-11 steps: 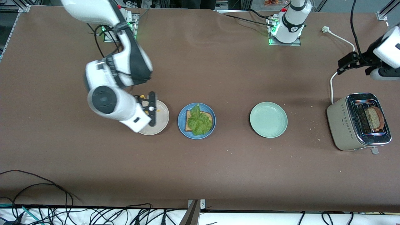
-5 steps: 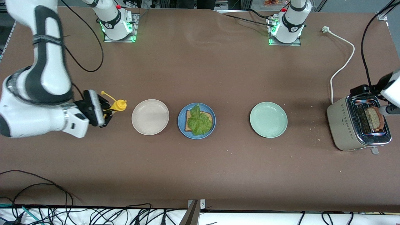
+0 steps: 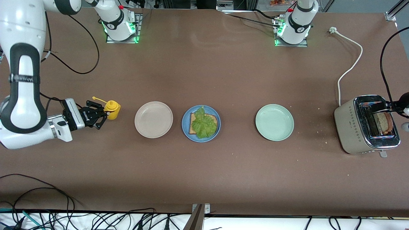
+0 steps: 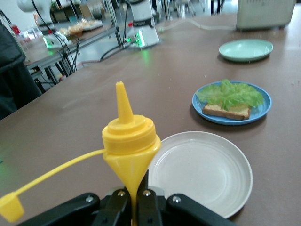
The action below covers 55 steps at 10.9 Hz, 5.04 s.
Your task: Make sandwich in blue plate with both arms
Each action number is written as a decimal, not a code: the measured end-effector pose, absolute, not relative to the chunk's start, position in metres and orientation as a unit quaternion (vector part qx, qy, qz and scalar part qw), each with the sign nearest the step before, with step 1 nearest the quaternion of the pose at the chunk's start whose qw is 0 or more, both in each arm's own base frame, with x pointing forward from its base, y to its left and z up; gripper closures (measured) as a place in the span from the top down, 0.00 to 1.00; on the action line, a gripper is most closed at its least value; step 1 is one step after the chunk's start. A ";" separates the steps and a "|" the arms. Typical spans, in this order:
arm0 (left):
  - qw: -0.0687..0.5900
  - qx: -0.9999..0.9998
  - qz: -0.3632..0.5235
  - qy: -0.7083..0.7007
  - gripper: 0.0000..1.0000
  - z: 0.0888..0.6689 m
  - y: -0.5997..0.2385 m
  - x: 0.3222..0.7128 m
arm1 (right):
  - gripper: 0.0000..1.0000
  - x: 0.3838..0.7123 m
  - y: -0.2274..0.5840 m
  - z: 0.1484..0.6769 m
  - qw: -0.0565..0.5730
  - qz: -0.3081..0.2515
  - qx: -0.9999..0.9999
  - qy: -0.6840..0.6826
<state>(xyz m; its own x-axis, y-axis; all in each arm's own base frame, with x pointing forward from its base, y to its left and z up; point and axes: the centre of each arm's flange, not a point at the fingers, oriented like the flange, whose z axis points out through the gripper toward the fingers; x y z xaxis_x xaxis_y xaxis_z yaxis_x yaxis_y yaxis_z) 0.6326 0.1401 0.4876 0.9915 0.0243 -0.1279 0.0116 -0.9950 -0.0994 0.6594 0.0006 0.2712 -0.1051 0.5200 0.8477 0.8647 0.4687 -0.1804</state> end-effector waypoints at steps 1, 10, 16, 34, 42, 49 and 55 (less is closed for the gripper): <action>0.048 -0.996 0.070 -0.017 1.00 0.476 0.153 0.634 | 0.03 0.654 -0.010 0.243 0.484 -0.208 -0.465 -0.711; 0.041 -0.994 0.080 -0.061 1.00 0.402 0.244 0.633 | 0.03 0.627 -0.028 0.135 0.558 -0.300 -0.428 -0.645; 0.040 -0.994 0.086 -0.060 0.76 0.378 0.247 0.637 | 0.23 0.624 -0.027 0.114 0.563 -0.319 -0.428 -0.630; 0.034 -0.997 0.063 -0.017 0.08 0.579 0.211 0.572 | 1.00 0.669 -0.099 0.354 0.407 -0.095 -0.679 -0.604; 0.018 -0.997 0.051 0.061 0.08 0.586 0.093 0.601 | 1.00 0.667 -0.032 0.471 0.268 0.039 -0.798 -0.539; -0.107 -0.989 0.102 0.022 0.08 0.537 -0.100 0.609 | 1.00 0.594 -0.030 0.535 0.133 0.107 -0.933 -0.317; -0.256 -0.958 0.123 -0.045 0.08 0.459 -0.241 0.607 | 1.00 0.549 -0.004 0.580 0.018 0.093 -0.993 -0.068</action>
